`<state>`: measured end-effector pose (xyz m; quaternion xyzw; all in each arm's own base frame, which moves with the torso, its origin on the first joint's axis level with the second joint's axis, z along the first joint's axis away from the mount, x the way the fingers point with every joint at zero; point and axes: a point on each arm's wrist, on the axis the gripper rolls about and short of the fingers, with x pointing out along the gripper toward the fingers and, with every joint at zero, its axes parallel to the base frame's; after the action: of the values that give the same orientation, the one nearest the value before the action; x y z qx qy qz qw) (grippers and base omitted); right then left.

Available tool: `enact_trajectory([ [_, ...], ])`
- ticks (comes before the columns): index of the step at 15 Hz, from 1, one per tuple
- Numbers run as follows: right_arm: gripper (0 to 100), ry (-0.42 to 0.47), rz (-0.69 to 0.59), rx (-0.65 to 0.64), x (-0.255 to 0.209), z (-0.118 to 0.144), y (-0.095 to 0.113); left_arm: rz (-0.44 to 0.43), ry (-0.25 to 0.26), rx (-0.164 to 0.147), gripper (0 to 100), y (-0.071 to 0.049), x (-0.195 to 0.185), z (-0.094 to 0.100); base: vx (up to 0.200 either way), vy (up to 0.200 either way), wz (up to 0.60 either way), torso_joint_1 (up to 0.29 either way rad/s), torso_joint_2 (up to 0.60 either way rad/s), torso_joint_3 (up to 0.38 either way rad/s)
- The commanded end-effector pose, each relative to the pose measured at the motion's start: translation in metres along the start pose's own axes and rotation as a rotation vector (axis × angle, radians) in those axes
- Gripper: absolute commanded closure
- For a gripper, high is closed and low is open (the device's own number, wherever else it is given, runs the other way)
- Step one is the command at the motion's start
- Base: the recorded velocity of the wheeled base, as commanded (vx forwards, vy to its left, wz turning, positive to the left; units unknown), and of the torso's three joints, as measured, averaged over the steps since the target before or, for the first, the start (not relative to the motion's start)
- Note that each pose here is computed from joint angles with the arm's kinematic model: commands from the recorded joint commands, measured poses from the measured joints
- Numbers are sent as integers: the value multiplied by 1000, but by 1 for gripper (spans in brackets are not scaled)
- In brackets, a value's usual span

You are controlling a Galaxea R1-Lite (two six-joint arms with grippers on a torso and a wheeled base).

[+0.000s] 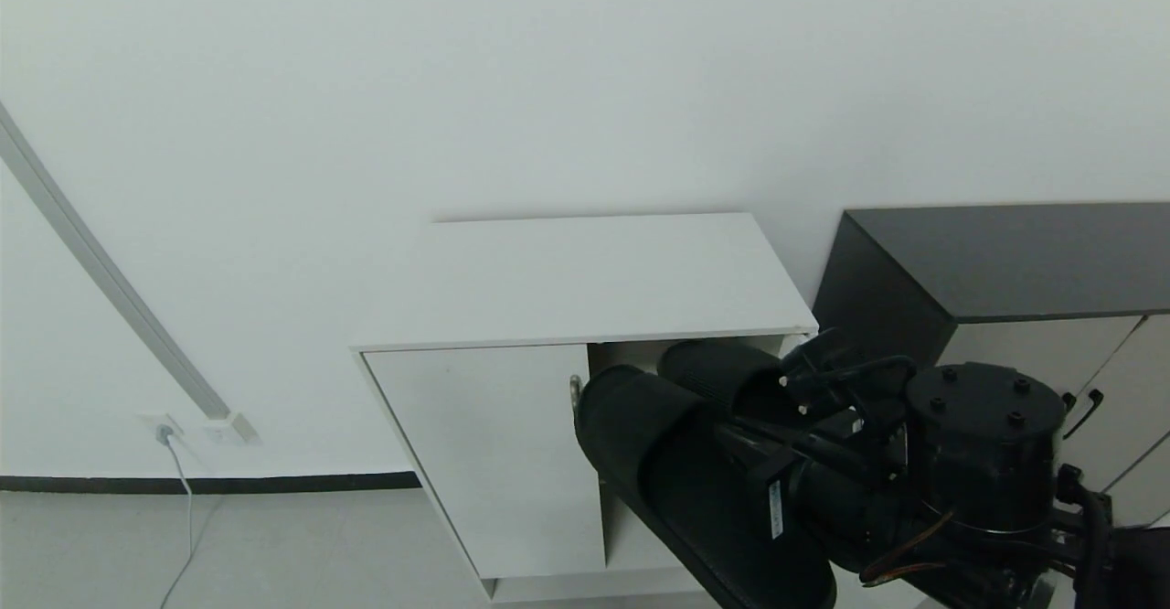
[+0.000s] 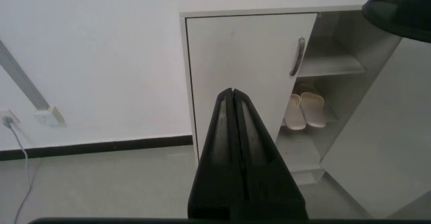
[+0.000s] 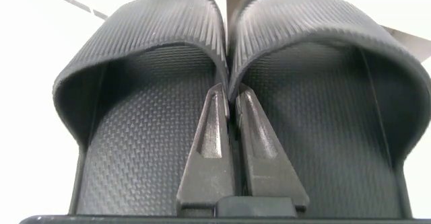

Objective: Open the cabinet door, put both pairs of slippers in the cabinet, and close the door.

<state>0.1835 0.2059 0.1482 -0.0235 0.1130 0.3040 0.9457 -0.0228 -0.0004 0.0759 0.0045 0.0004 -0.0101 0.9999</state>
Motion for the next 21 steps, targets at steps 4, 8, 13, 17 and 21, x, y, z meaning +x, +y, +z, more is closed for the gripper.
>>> enact_trajectory([
  [4,100,13,1,-4,0,-4,0,0,1,0,100,0,0,0,0,0,0,-150,338,194],
  [8,100,15,1,-4,-1,-4,0,0,1,0,100,0,0,0,0,0,0,-201,482,266],
  [13,100,19,2,-5,-2,-5,0,0,2,0,100,0,0,0,0,0,0,-227,543,316],
  [17,100,26,5,-6,-1,-7,0,0,1,0,100,0,0,0,0,0,0,-196,522,316],
  [21,100,24,5,-6,-2,-7,0,0,1,-1,100,0,0,0,0,0,0,-177,502,319],
])
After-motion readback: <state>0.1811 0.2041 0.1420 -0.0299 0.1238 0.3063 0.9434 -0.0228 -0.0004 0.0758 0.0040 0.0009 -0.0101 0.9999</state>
